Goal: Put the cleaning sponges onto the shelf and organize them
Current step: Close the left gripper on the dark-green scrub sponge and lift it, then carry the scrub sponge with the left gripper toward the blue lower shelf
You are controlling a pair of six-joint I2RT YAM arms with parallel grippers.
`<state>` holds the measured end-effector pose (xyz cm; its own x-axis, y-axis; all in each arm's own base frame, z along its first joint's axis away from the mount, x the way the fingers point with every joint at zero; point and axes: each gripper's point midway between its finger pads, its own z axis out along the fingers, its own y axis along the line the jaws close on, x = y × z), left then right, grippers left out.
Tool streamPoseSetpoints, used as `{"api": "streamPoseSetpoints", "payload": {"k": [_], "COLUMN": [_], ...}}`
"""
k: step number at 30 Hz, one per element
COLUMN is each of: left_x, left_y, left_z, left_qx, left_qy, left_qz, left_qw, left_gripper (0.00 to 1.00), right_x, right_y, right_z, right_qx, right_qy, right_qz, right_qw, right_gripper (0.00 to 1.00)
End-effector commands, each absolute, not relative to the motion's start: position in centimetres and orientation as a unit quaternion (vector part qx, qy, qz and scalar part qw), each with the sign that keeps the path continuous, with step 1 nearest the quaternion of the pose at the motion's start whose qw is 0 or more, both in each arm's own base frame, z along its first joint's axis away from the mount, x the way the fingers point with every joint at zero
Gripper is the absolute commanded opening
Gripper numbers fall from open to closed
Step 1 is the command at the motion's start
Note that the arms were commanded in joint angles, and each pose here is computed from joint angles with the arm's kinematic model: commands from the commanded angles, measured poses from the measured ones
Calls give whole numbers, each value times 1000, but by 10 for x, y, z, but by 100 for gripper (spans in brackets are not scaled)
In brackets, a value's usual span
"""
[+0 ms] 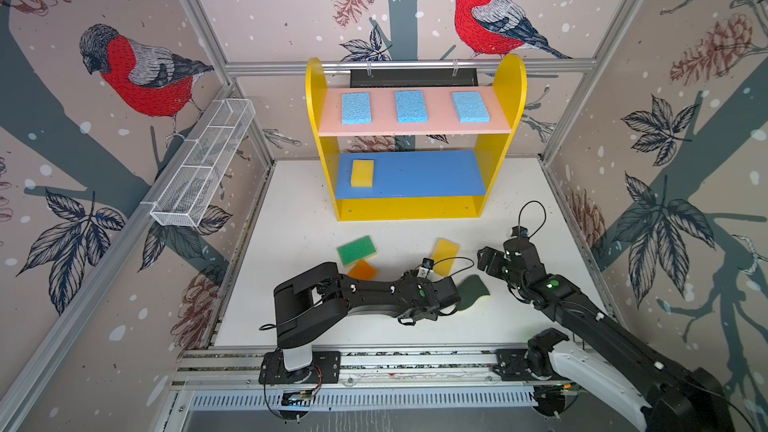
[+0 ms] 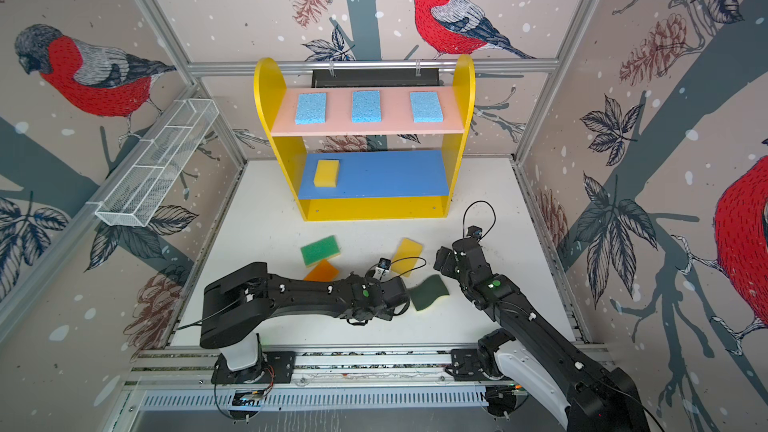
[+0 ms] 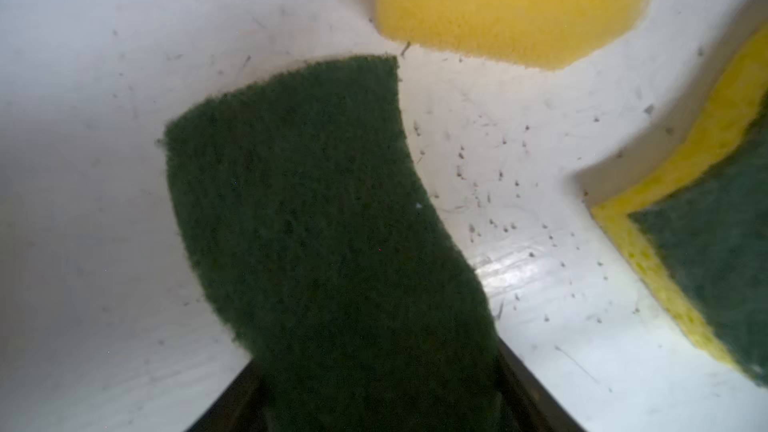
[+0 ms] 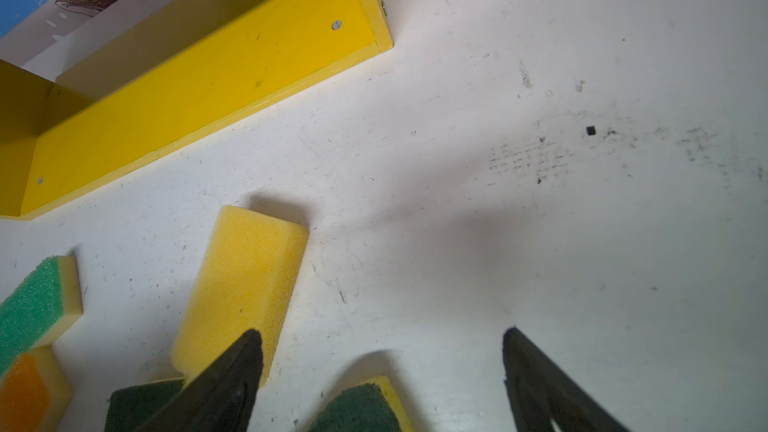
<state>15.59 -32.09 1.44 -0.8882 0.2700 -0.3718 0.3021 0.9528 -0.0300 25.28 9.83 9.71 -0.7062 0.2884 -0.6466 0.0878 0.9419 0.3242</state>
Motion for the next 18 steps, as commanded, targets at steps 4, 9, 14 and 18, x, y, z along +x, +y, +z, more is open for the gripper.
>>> {"api": "streamPoseSetpoints", "payload": {"k": [4,9,14,18], "left_x": [151,169,192,209], "left_y": [-298,-296,-302,-310], "left_z": [23,48,71,92], "left_qx": [164,171,177,188], "left_qy": [972,964,956,948], "left_qz": [-11,3,-4,-8], "left_qw": [168,202,232,258], "left_gripper": [69,70,70,69], "right_x": [258,262,267,271], "right_y": [105,112,116,118], "right_z": [102,106,110,113], "right_qx": [92,78,68,61], "right_qy": [910,910,912,913], "right_qz": [147,155,155,151], "right_qw": [375,377,375,375], "right_gripper": [90,90,90,90]}}
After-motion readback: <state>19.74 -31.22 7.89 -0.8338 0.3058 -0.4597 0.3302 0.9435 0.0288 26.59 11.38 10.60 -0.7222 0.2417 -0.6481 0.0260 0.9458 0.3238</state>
